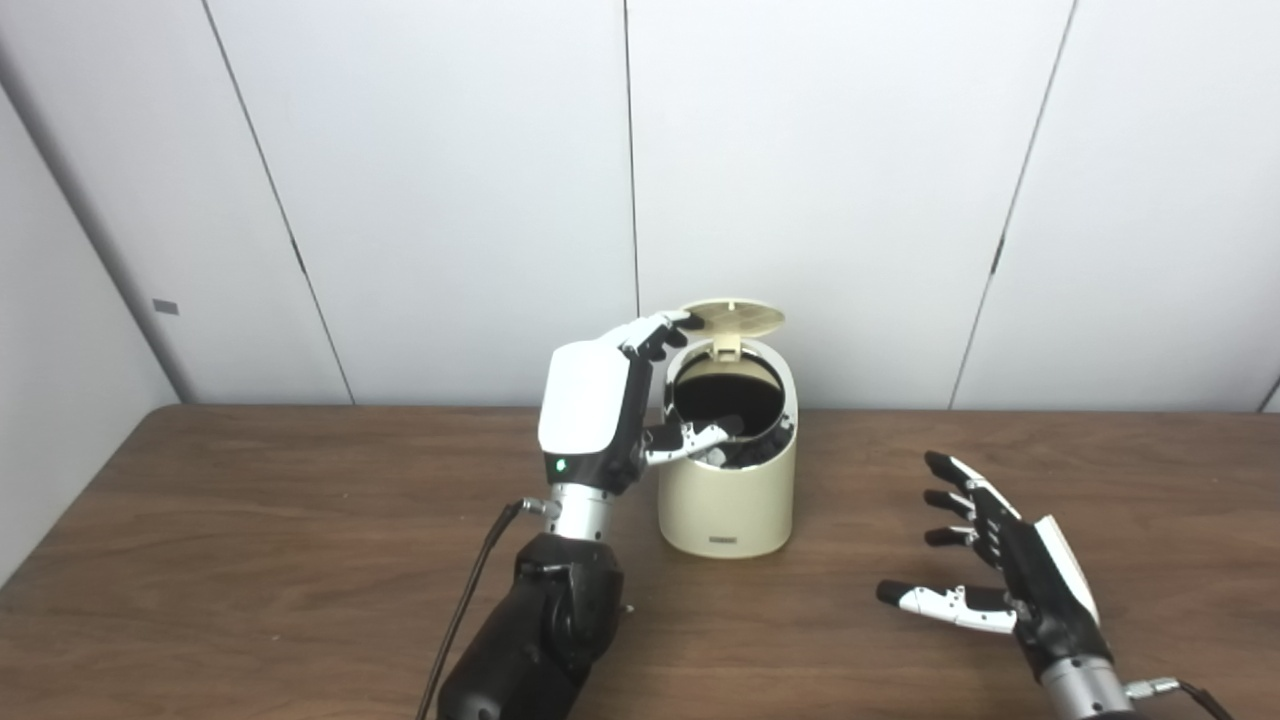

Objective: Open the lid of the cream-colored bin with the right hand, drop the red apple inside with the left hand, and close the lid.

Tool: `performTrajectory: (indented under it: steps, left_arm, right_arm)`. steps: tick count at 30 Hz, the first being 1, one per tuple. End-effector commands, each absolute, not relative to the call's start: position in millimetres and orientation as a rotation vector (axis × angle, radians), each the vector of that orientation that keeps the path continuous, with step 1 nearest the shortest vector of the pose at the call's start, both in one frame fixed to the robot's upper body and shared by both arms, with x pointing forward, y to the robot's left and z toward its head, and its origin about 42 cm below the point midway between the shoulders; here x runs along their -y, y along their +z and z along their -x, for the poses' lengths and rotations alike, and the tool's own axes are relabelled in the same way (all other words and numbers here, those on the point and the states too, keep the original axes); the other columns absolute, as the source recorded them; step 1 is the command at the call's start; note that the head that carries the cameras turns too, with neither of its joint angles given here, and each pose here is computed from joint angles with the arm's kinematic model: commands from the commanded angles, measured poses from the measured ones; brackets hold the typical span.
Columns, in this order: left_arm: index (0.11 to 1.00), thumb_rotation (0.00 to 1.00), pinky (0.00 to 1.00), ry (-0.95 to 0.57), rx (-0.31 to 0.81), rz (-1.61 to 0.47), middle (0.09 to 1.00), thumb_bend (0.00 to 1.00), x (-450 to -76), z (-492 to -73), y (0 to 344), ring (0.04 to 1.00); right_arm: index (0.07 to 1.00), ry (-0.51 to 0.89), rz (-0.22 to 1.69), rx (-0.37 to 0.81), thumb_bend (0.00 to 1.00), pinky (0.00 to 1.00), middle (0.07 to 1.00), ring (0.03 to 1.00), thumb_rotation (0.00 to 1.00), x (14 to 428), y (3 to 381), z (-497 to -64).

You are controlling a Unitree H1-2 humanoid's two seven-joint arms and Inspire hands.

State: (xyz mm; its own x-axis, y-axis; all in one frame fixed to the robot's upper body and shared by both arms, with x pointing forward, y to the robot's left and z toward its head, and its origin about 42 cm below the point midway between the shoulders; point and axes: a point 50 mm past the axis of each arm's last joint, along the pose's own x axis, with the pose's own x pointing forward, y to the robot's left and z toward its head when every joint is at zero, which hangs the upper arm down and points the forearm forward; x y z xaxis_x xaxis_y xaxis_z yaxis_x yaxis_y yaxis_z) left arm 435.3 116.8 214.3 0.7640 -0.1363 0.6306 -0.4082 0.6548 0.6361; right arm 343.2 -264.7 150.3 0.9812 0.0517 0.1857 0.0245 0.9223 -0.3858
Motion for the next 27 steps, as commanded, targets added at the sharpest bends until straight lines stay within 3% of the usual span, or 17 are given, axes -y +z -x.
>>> performTrajectory:
  steps: [1,6,12,18,27]
  left_arm:
    - [0.706,0.30,0.47,0.194,0.805,-0.824,0.639,0.86,-115,-437,243,0.581]
    - [0.711,0.36,0.47,0.191,0.809,-0.815,0.645,0.87,-116,-435,246,0.580]
    - [0.709,0.35,0.46,0.199,0.819,-0.803,0.642,0.86,-118,-434,249,0.569]
    - [0.677,0.35,0.47,0.225,0.807,-0.629,0.625,0.65,-124,-431,248,0.558]
    - [0.686,0.28,0.44,0.274,0.768,-0.390,0.656,0.54,-156,-422,257,0.601]
  right_arm:
    - [0.863,0.012,0.407,0.302,0.75,0.65,0.905,0.826,0.11,261,172,-351]
    - [0.848,0.007,0.417,0.299,0.74,0.65,0.909,0.821,0.11,261,171,-353]
    - [0.853,0.009,0.411,0.293,0.75,0.65,0.912,0.822,0.10,259,170,-352]
    - [0.865,0.013,0.395,0.285,0.73,0.65,0.917,0.827,0.08,260,168,-352]
    - [0.868,0.007,0.410,0.282,0.73,0.66,0.912,0.824,0.11,266,167,-352]
